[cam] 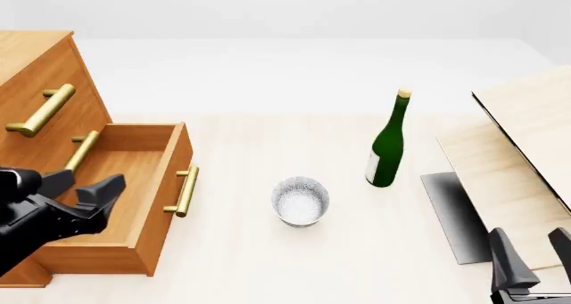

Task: Put the bowl in the bottom drawer of the cabinet and close it.

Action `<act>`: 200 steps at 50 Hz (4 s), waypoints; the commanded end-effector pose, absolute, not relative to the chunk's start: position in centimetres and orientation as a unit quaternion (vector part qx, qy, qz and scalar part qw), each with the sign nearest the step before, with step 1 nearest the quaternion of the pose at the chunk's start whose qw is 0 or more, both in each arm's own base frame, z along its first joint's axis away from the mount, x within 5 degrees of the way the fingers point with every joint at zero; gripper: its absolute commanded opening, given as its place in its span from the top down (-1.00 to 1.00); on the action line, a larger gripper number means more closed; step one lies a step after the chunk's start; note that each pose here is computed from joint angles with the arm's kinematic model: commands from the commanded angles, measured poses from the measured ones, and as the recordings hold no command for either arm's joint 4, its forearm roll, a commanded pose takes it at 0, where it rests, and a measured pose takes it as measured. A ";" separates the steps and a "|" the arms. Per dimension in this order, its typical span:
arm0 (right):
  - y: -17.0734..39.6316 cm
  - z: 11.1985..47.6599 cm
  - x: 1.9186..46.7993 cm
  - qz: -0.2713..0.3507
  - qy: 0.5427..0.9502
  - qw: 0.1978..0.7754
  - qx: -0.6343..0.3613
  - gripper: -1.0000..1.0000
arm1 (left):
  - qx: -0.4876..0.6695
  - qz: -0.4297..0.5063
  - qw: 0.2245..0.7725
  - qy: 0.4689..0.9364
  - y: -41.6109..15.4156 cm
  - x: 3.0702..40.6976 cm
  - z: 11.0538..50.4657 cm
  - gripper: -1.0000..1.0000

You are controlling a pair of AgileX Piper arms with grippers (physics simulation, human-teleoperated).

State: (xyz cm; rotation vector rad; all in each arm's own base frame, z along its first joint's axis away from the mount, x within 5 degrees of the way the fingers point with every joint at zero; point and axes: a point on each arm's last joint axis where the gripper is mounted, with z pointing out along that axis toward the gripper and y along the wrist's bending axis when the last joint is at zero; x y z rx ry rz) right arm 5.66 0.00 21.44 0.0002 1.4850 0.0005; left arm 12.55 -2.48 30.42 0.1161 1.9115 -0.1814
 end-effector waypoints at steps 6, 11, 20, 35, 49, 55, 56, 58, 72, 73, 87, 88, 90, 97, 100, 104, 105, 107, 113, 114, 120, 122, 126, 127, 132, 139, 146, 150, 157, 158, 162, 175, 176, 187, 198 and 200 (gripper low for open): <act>0.0 21.4 5.7 0.000 0.676 0.737 0.000 -1.00 | 0.024 -0.069 0.530 0.845 -2.3 14.5 29.3 -1.00; 0.0 21.4 5.7 0.000 0.676 0.737 0.000 -1.00 | 0.016 -0.062 0.523 0.850 -2.0 14.9 28.8 -1.00; 0.0 21.4 5.7 0.000 0.676 0.737 0.000 -1.00 | 0.014 -0.058 0.515 0.855 -2.0 15.3 28.2 -1.00; 0.0 21.4 5.7 0.000 0.676 0.737 0.000 -1.00 | 0.025 -0.063 0.500 0.863 -2.5 15.9 27.3 -1.00; 0.0 21.4 5.7 0.000 0.676 0.737 0.000 -1.00 | 0.030 -0.068 0.487 0.870 -2.9 16.6 26.3 -1.00; 0.0 21.4 5.7 0.000 0.676 0.737 0.000 -1.00 | 0.035 -0.071 0.482 0.873 -3.2 17.0 26.0 -1.00; 0.0 21.4 5.7 0.000 0.676 0.737 0.000 -1.00 | 0.035 -0.071 0.482 0.873 -3.2 17.0 26.0 -1.00; 0.0 21.4 5.7 0.000 0.676 0.737 0.000 -1.00 | 0.036 -0.071 0.480 0.874 -3.3 17.2 25.9 -1.00; 0.0 21.4 5.7 0.000 0.676 0.737 0.000 -1.00 | 0.040 -0.070 0.470 0.879 -3.5 18.0 24.9 -1.00; 0.0 21.4 5.7 0.000 0.676 0.737 0.000 -1.00 | 0.040 -0.070 0.470 0.879 -3.5 18.0 24.9 -1.00; 0.0 21.4 5.7 0.000 0.676 0.737 0.000 -1.00 | 0.044 -0.064 0.457 0.886 -3.5 18.4 23.7 -1.00; 0.0 21.4 5.7 0.000 0.676 0.737 0.000 -1.00 | 0.044 -0.063 0.457 0.886 -3.5 18.4 23.6 -1.00; 0.0 21.4 5.7 0.000 0.676 0.737 0.000 -1.00 | 0.045 -0.063 0.456 0.887 -3.5 18.5 23.5 -1.00; 0.0 21.4 5.7 0.000 0.676 0.737 0.000 -1.00 | 0.048 -0.065 0.450 0.889 -3.7 18.5 23.0 -1.00; 0.0 21.4 5.7 0.000 0.676 0.737 0.000 -1.00 | 0.049 -0.064 0.448 0.890 -3.7 18.6 22.8 -1.00; 0.0 21.4 5.7 0.000 0.676 0.737 0.000 -1.00 | 0.048 -0.066 0.443 0.893 -3.8 18.6 22.4 -1.00; 0.0 21.4 5.7 0.000 0.676 0.737 0.000 -1.00 | 0.048 -0.066 0.443 0.893 -3.8 18.6 22.4 -1.00; 0.0 21.4 5.7 0.000 0.676 0.737 0.000 -1.00 | 0.050 -0.067 0.441 0.894 -3.9 18.5 22.1 -1.00; 0.0 21.4 5.7 0.000 0.676 0.737 0.000 -1.00 | 0.049 -0.069 0.437 0.896 -4.0 18.6 21.9 -1.00; 0.0 21.4 5.7 0.000 0.676 0.737 0.000 -1.00 | 0.051 -0.069 0.435 0.896 -4.0 18.6 21.8 -1.00; 0.0 21.4 5.7 0.000 0.676 0.737 0.000 -1.00 | 0.053 -0.072 0.429 0.899 -4.3 18.6 21.3 -1.00; 0.0 21.4 5.7 0.000 0.676 0.737 0.000 -1.00 | 0.053 -0.072 0.428 0.900 -4.3 18.6 21.2 -1.00; 0.0 21.4 5.7 0.000 0.676 0.737 0.000 -1.00 | 0.051 -0.072 0.424 0.902 -4.3 18.7 20.9 -1.00; 0.0 21.4 5.7 0.000 0.676 0.737 0.000 -1.00 | 0.051 -0.072 0.422 0.902 -4.3 18.8 20.8 -1.00; 0.0 21.4 5.7 0.000 0.676 0.737 0.000 -1.00 | 0.049 -0.076 0.415 0.905 -4.5 18.9 20.4 -1.00; 0.0 21.4 5.7 0.000 0.676 0.737 0.000 -1.00 | 0.045 -0.073 0.407 0.909 -4.4 19.2 19.7 -1.00; 0.0 21.4 5.7 0.000 0.676 0.737 0.000 -1.00 | 0.039 -0.076 0.397 0.914 -4.6 19.3 19.2 -1.00; 0.0 21.4 5.7 0.000 0.676 0.737 0.000 -1.00 | 0.038 -0.078 0.394 0.915 -4.7 19.3 19.1 -1.00; 0.0 21.4 5.7 0.000 0.676 0.737 0.000 -1.00 | 0.040 -0.080 0.391 0.916 -4.8 19.3 18.9 -1.00; 0.0 21.4 5.7 0.000 0.676 0.737 0.000 -1.00 | 0.041 -0.081 0.391 0.916 -4.9 19.2 18.9 -1.00; 0.0 21.4 5.7 0.000 0.676 0.737 0.000 -1.00 | 0.048 -0.080 0.397 0.913 -4.9 19.1 19.2 -1.00; 0.0 21.4 5.7 0.000 0.676 0.737 0.000 -1.00 | 0.056 -0.086 0.393 0.914 -5.4 18.8 18.8 -1.00; 0.0 21.4 5.7 0.000 0.676 0.737 0.000 -1.00 | 0.057 -0.087 0.393 0.914 -5.4 18.8 18.8 -1.00; 0.0 21.4 5.7 0.000 0.676 0.737 0.000 -1.00 | 0.062 -0.095 0.388 0.915 -6.0 18.9 18.5 -1.00; 0.0 21.4 5.7 0.000 0.676 0.737 0.000 -1.00 | 0.064 -0.102 0.383 0.916 -6.5 19.0 18.0 -1.00; 0.0 21.4 5.7 0.000 0.676 0.737 0.000 -1.00 | 0.066 -0.103 0.383 0.915 -6.6 19.0 18.0 -1.00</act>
